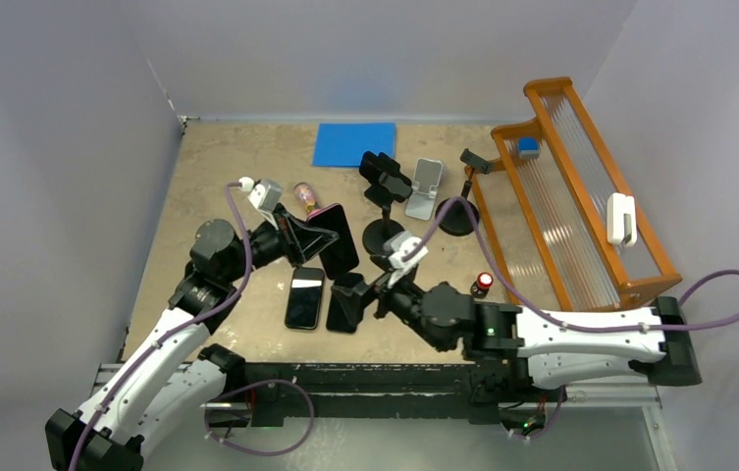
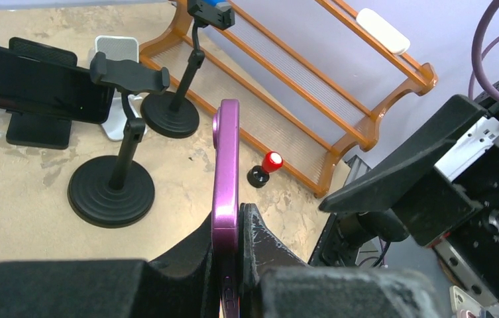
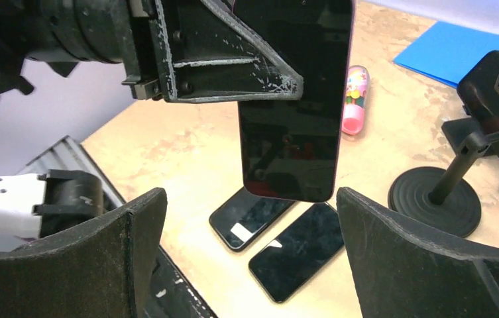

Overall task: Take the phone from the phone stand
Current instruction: Place the phone at the center of the board.

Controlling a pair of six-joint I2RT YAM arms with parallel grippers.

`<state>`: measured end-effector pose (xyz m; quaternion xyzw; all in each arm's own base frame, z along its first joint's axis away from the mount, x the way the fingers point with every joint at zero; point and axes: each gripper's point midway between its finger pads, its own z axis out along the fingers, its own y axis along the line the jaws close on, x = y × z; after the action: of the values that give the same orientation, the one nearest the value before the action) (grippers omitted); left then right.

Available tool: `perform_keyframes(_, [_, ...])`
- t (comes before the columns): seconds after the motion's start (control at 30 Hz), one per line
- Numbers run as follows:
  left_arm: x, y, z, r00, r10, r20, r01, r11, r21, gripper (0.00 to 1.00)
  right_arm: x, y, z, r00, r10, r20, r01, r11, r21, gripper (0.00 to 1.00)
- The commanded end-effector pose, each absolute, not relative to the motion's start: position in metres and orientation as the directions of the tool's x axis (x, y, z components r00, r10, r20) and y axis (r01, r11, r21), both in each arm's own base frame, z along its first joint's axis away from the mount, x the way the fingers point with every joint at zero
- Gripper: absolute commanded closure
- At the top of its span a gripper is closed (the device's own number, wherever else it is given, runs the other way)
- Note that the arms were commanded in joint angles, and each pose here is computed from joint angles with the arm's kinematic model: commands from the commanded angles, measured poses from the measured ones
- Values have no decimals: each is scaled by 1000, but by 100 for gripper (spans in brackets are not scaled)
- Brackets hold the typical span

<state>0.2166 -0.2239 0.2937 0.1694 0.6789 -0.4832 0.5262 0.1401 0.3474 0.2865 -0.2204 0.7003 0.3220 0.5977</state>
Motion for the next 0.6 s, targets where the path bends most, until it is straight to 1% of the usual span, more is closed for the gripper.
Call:
perform_keyframes(0.0, [214,-222,322,-269,-315,-910,801,452,-393,100,127,328,297,-210,158,-965,-729,633,262,1])
perform_keyframes(0.1, [202,-227,331,-264,-303,-916,842,391,-372,100,121,313,309,-184,234,-955,-760,583,289,2])
perform_keyframes(0.23, [160,-237,349,-214,-238,-947,945,195,-262,100,96,303,331,-132,327,-936,-865,424,270,5])
perform_keyframes(0.3, [141,-237,355,-164,-211,-964,975,111,-191,100,91,296,343,-118,359,-926,-880,394,265,6])
perform_keyframes(0.43, [113,-236,359,-91,-180,-979,996,-20,-89,100,73,296,356,-90,332,-939,-932,305,197,5])
perform_keyframes(0.57, [86,-233,360,-65,-182,-981,986,-163,-35,100,59,302,356,-99,322,-942,-957,229,179,12])
